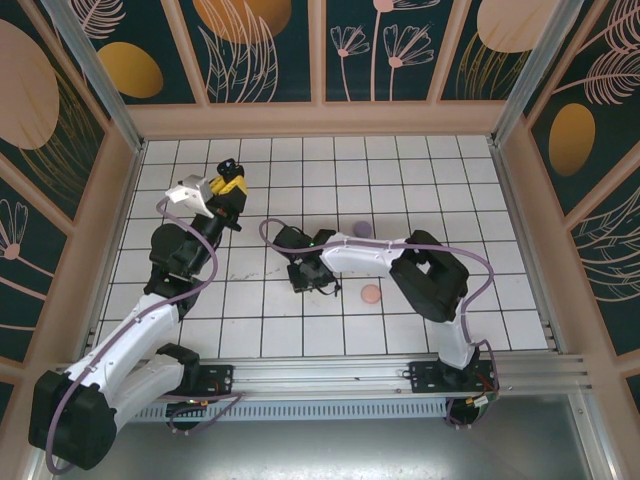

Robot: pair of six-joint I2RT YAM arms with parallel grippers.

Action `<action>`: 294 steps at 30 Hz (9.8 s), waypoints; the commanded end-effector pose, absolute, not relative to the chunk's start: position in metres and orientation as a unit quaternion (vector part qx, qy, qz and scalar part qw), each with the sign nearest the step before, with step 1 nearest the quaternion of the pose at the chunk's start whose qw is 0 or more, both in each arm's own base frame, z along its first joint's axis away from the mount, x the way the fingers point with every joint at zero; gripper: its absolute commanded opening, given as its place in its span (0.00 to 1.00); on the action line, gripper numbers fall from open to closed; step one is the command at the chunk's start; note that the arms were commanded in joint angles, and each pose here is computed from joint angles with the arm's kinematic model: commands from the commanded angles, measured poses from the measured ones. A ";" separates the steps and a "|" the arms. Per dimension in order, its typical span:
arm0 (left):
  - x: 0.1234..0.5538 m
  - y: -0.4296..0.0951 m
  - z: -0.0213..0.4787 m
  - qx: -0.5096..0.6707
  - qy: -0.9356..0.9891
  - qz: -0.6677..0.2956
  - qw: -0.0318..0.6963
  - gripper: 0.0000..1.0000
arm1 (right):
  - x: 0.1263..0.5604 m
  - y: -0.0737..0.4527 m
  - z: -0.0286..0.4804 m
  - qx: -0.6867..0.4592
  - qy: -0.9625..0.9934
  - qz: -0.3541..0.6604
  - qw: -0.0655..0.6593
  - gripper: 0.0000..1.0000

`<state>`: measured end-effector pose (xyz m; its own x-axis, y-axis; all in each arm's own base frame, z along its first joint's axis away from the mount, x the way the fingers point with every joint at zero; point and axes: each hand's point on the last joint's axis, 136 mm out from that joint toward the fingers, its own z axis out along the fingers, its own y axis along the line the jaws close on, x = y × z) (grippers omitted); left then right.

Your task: Insert the wireless bluetooth earbuds into the charging case

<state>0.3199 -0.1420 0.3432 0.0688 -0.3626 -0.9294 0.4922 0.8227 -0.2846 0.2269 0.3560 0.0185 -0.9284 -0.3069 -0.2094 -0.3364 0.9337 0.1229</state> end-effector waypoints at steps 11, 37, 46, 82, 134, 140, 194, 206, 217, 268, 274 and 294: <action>0.312 -0.140 0.357 0.054 0.592 -0.297 0.747 0.00 | 0.228 0.351 0.007 -0.154 0.983 0.047 0.091 0.29; 0.294 -0.160 0.351 0.143 0.563 -0.301 0.756 0.00 | 0.278 0.350 0.122 -0.122 0.956 0.129 0.232 0.13; 0.281 -0.177 0.332 0.224 0.528 -0.291 0.766 0.00 | 0.321 0.327 0.258 -0.111 0.892 0.219 0.379 0.13; 0.299 -0.241 0.347 0.393 0.435 -0.273 0.763 0.00 | 0.271 0.353 0.420 -0.277 0.655 0.428 0.558 0.14; 0.283 -0.242 0.364 0.397 0.415 -0.281 0.769 0.00 | 0.278 0.380 0.359 -0.308 0.692 0.427 0.494 0.11; 0.284 -0.242 0.365 0.396 0.417 -0.282 0.768 0.00 | 0.272 0.391 0.335 -0.345 0.707 0.411 0.459 0.11; 0.275 -0.220 0.357 0.332 0.435 -0.292 0.784 0.00 | 0.237 0.265 0.060 0.094 0.976 0.118 0.155 0.38; 0.271 -0.215 0.356 0.320 0.427 -0.294 0.793 0.00 | 0.230 0.272 0.044 0.120 0.980 0.081 0.137 0.36; 0.269 -0.215 0.356 0.319 0.421 -0.294 0.797 0.00 | 0.222 0.271 0.029 0.120 0.984 0.070 0.115 0.33; 0.271 -0.215 0.355 0.319 0.427 -0.295 0.793 0.00 | 0.233 0.285 0.051 0.093 0.977 0.100 0.162 0.17; 0.271 -0.217 0.356 0.323 0.430 -0.295 0.790 0.00 | 0.254 0.293 0.104 0.081 0.958 0.147 0.232 0.17; 0.279 -0.234 0.359 0.372 0.433 -0.295 0.766 0.00 | 0.323 0.300 0.388 -0.029 0.794 0.319 0.517 0.19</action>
<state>0.2830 -0.2268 0.3491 0.4161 -0.1349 -0.8993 0.7657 0.5854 0.2665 0.3239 0.2997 0.3355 -0.5750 0.2922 -0.7642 -0.2592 0.8209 0.5088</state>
